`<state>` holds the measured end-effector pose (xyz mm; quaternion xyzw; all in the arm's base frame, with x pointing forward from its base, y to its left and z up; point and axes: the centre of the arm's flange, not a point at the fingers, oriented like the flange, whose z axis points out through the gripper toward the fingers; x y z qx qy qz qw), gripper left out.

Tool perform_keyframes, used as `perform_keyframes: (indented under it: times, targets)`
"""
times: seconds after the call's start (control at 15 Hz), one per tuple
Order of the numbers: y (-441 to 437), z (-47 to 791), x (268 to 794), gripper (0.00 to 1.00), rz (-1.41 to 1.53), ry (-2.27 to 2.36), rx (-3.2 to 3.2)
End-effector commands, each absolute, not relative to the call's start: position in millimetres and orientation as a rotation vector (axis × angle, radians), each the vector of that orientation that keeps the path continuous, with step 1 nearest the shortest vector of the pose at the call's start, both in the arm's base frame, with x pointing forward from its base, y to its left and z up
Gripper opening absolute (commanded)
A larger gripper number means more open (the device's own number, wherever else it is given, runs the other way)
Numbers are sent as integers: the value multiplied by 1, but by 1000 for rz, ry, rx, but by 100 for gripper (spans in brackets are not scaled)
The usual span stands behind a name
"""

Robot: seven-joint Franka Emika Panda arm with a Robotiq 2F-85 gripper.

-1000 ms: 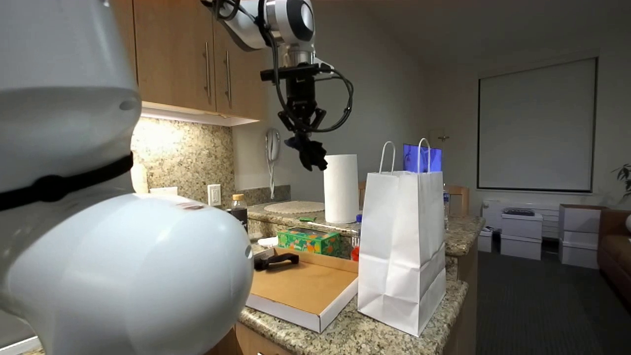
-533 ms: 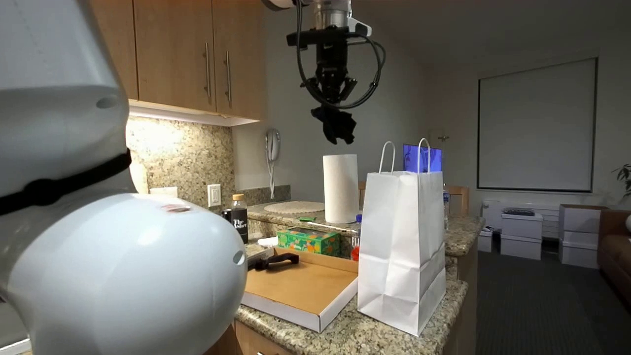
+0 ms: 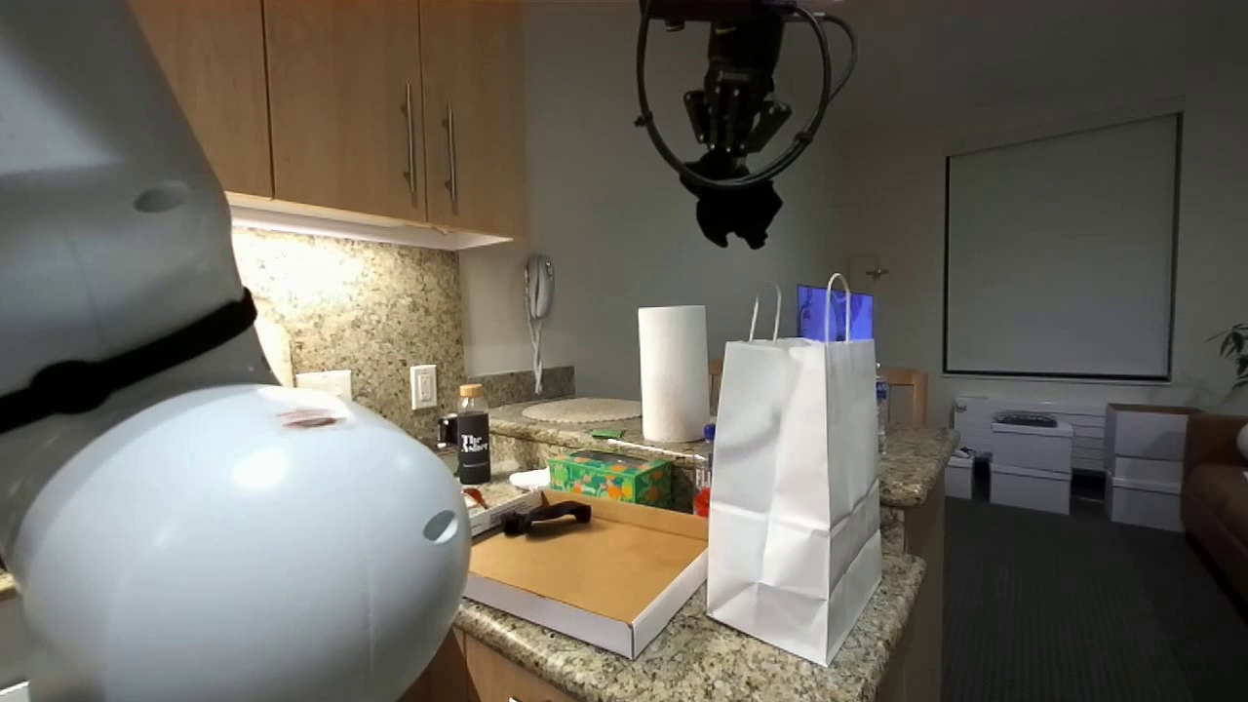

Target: Place the black socks inside the white bag

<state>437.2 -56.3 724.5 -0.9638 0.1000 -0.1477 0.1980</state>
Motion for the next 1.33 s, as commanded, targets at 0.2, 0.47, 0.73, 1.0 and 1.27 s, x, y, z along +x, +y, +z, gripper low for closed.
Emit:
perform_keyframes:
  times: [0.2, 0.47, 0.73, 1.0, 1.27]
  targets:
    - [-87, 674, 450, 8, -317, 408, -2598]
    - [-91, 637, 469, 8, -210, 447, -2579]
    - [-101, 609, 480, 8, -136, 502, -2556]
    - [-116, 590, 485, 8, -97, 558, -2523]
    - [-125, 578, 491, 7, -84, 604, -2487]
